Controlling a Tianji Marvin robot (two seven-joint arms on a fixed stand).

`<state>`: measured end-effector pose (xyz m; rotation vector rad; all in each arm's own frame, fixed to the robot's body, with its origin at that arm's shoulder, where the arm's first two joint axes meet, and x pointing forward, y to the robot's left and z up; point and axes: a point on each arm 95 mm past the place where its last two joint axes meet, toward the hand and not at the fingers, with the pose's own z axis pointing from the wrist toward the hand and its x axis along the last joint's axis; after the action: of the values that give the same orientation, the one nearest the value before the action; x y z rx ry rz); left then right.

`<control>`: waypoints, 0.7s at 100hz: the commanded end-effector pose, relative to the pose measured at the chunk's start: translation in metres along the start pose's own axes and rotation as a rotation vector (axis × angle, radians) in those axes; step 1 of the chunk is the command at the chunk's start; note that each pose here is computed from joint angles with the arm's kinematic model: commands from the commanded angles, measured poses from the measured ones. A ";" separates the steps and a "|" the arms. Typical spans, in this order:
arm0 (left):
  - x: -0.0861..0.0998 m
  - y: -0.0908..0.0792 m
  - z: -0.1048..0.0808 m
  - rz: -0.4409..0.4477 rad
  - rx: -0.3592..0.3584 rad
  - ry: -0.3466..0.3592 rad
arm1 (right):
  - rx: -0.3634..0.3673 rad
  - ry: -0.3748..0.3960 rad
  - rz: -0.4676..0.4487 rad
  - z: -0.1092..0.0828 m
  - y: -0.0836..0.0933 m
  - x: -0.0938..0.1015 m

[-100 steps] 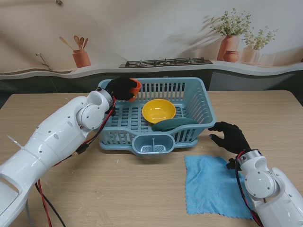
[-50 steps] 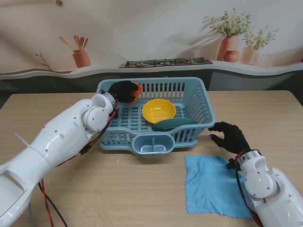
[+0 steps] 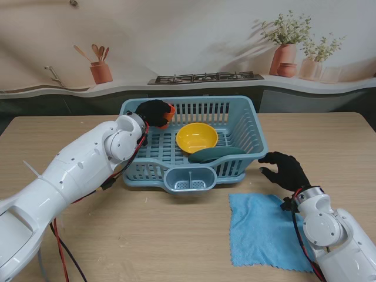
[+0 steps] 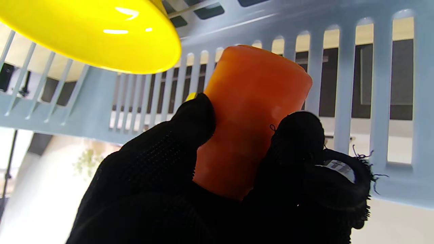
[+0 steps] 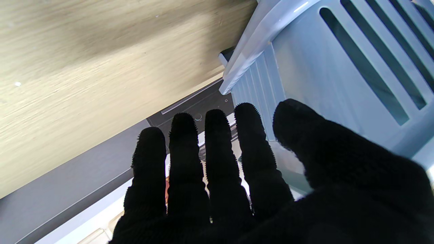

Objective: Clear dishes and wipe the table

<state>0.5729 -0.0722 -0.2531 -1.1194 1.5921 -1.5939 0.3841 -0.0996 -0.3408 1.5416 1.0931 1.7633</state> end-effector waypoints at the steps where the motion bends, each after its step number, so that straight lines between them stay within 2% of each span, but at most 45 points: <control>1: 0.003 0.003 0.002 0.002 -0.038 -0.003 | 0.015 0.002 0.002 -0.001 -0.003 0.001; 59: 0.003 0.017 0.008 0.007 -0.081 -0.063 | 0.007 0.001 0.002 -0.001 -0.002 0.000; 70: 0.004 0.018 0.008 -0.005 -0.107 -0.071 | 0.005 0.001 0.001 -0.001 -0.002 0.000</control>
<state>0.5790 -0.0772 -0.2625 -1.1897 1.6127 -1.4953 0.3842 -0.1004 -0.3406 1.5385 1.0855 1.7643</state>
